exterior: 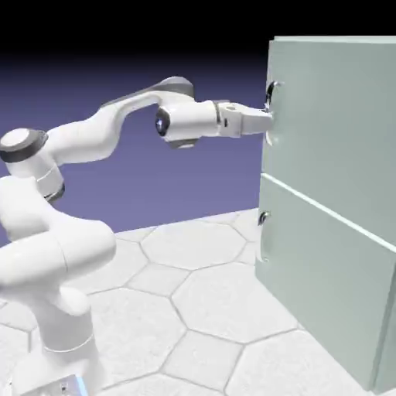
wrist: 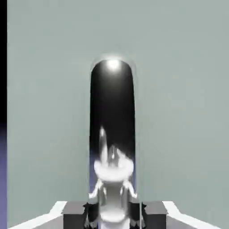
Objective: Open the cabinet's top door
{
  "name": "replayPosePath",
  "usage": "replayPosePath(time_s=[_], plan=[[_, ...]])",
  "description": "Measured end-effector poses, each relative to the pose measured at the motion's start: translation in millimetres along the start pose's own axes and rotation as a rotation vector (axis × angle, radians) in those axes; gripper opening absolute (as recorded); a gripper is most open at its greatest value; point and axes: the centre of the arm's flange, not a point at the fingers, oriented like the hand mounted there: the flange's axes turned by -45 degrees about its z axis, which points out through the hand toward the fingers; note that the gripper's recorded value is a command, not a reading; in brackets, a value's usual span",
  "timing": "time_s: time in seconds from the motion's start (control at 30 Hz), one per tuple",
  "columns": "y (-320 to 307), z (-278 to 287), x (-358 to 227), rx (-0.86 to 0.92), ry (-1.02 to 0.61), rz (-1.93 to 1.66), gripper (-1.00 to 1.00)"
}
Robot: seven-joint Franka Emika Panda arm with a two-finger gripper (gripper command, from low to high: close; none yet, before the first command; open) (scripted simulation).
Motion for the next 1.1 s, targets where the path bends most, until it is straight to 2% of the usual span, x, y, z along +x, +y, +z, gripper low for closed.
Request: replayPosePath(time_s=[0.5,1.1], plan=[[78,-142,0,0.356,0.000,0.000,-1.00],[178,-234,0,0.653,0.000,0.000,-1.00]])
